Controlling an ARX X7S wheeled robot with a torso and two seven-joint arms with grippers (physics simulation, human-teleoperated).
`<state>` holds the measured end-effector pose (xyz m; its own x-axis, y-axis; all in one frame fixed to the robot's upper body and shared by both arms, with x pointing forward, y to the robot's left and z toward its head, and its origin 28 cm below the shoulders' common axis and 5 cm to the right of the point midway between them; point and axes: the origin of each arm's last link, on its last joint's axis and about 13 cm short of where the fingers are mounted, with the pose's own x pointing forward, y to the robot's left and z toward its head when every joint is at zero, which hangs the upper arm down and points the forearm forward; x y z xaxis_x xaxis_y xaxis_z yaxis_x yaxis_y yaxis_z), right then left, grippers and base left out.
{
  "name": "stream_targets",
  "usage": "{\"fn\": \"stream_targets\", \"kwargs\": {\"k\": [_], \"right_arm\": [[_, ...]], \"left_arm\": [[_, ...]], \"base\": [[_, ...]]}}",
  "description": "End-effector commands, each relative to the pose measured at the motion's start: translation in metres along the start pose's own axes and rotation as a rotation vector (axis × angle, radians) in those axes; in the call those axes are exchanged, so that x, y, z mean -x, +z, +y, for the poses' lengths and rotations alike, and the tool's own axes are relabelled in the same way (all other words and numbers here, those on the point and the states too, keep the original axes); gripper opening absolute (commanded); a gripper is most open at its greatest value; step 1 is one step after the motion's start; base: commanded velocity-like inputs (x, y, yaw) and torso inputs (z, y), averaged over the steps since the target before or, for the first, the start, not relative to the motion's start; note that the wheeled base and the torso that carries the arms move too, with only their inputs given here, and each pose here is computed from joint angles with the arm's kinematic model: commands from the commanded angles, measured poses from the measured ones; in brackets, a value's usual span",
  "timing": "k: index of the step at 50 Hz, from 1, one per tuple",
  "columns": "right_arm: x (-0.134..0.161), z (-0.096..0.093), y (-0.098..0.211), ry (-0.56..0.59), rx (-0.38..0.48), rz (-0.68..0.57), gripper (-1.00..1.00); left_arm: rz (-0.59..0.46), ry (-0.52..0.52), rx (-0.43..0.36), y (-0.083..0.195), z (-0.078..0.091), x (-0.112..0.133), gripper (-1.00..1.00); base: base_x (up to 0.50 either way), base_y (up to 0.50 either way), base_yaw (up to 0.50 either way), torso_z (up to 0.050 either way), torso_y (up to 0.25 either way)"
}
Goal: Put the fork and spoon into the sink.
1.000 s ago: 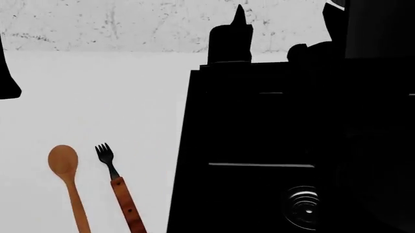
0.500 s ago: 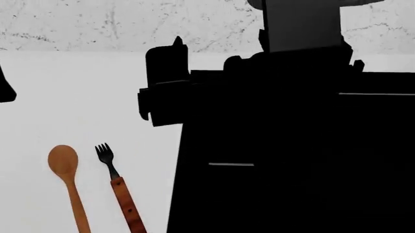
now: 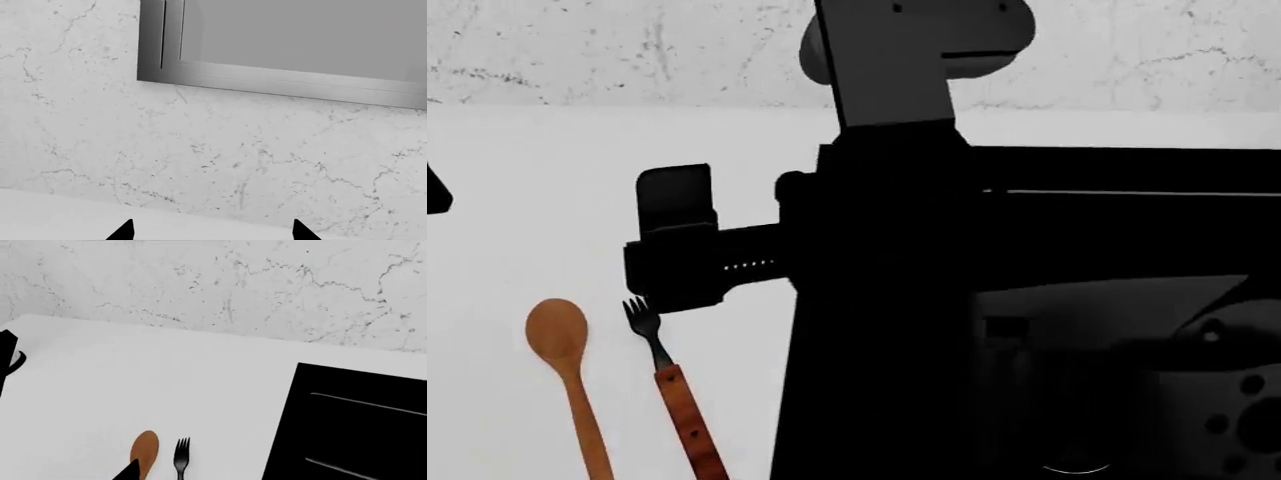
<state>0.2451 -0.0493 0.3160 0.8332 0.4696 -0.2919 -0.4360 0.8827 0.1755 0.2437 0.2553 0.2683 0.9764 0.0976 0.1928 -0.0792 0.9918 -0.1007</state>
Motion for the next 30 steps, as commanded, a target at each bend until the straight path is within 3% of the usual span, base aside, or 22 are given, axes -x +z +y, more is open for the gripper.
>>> {"fn": "stream_targets", "kwargs": {"k": [1, 14, 30], "right_arm": [[-0.017, 0.007, -0.007, 0.079, -0.026, 0.094, 1.00], [-0.032, 0.007, -0.012, 0.100, -0.050, 0.139, 1.00], [-0.051, 0.005, -0.022, 0.127, -0.048, 0.192, 1.00]], "left_arm": [[0.001, 0.013, 0.004, 0.000, 0.004, 0.000, 1.00], [0.005, 0.041, 0.008, -0.001, 0.011, 0.001, 1.00], [0.013, 0.193, -0.024, -0.010, 0.045, 0.012, 1.00]], "base": [[0.00, 0.00, 0.00, 0.000, 0.000], [0.00, 0.00, 0.00, 0.000, 0.000], [0.00, 0.00, 0.00, 0.000, 0.000]]}}
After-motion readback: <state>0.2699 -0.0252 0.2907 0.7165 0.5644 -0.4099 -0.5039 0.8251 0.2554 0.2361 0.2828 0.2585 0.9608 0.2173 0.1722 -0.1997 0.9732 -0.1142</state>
